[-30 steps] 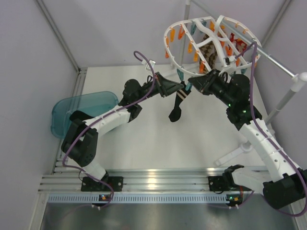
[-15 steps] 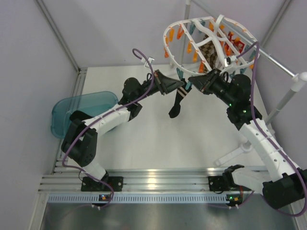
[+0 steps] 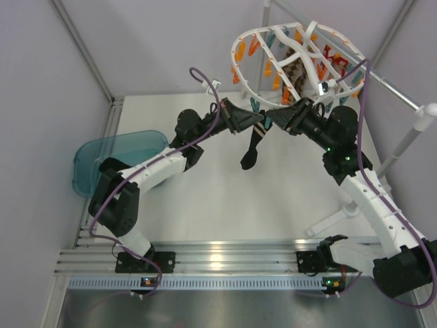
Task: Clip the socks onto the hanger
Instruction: Clamp the sock onto the hanger, then open the clamp at the hanger.
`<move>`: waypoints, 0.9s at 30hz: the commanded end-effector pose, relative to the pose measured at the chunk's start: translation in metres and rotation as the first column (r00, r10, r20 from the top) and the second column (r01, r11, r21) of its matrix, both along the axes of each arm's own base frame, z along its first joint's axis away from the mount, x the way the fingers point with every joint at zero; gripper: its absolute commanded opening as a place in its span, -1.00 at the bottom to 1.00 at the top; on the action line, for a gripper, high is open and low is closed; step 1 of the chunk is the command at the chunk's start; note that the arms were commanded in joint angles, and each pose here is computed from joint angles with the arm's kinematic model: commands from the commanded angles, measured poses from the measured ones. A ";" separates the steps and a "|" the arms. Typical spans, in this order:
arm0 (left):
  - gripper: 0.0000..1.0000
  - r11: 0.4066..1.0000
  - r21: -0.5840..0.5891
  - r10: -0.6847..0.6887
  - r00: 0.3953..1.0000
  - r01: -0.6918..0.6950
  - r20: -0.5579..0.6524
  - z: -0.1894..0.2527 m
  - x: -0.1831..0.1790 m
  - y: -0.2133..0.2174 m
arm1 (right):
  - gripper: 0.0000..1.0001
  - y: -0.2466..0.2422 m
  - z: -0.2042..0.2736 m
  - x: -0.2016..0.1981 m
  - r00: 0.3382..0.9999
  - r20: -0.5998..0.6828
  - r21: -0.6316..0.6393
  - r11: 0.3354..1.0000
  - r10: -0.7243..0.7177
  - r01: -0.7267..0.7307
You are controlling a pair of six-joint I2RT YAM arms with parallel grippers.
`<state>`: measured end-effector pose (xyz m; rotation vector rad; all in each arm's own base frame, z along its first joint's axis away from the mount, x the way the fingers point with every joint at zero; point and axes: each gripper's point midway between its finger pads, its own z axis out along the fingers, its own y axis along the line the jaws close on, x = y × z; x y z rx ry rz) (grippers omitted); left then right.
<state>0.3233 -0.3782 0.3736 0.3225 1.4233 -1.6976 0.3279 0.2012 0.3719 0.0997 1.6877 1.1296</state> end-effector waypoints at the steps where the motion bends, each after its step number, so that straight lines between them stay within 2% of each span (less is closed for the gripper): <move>1: -1.00 0.998 -0.061 -0.009 0.997 0.013 0.072 0.031 -0.006 -0.004 | -0.28 0.006 0.001 -0.002 0.999 0.005 0.014 0.999 0.048 -0.048; 4: -1.00 0.999 -0.053 -0.009 0.997 0.014 0.079 0.029 -0.005 -0.005 | -0.11 0.006 0.003 -0.003 0.999 0.012 0.011 0.999 0.053 -0.053; 8: -0.97 0.999 -0.036 -0.008 0.997 0.011 0.077 0.023 -0.006 -0.005 | -0.06 0.000 0.004 -0.002 0.999 0.018 0.004 0.999 0.036 -0.036; 9: -0.61 1.000 -0.029 -0.010 0.996 0.012 0.092 0.022 -0.008 -0.004 | -0.06 -0.003 0.003 -0.001 1.000 0.010 0.001 1.000 0.029 -0.029; 10: -0.44 1.000 -0.027 -0.008 0.995 0.011 0.103 0.023 -0.010 -0.003 | -0.05 -0.008 0.004 0.000 1.000 0.018 -0.005 1.000 0.016 -0.016; 13: -0.13 1.000 -0.001 0.006 0.991 -0.006 0.134 0.017 -0.012 0.000 | -0.05 -0.015 0.005 0.000 1.000 0.023 -0.018 1.000 0.007 -0.007; 20: 0.03 0.992 0.080 0.072 0.966 -0.094 0.250 0.001 -0.023 0.019 | -0.05 -0.037 0.002 -0.002 0.998 0.049 -0.080 0.996 -0.027 0.031; 27: 0.13 0.956 0.161 0.155 0.885 -0.247 0.439 -0.006 -0.006 0.027 | 0.09 -0.058 0.002 -0.007 0.995 0.081 -0.148 0.986 -0.061 0.072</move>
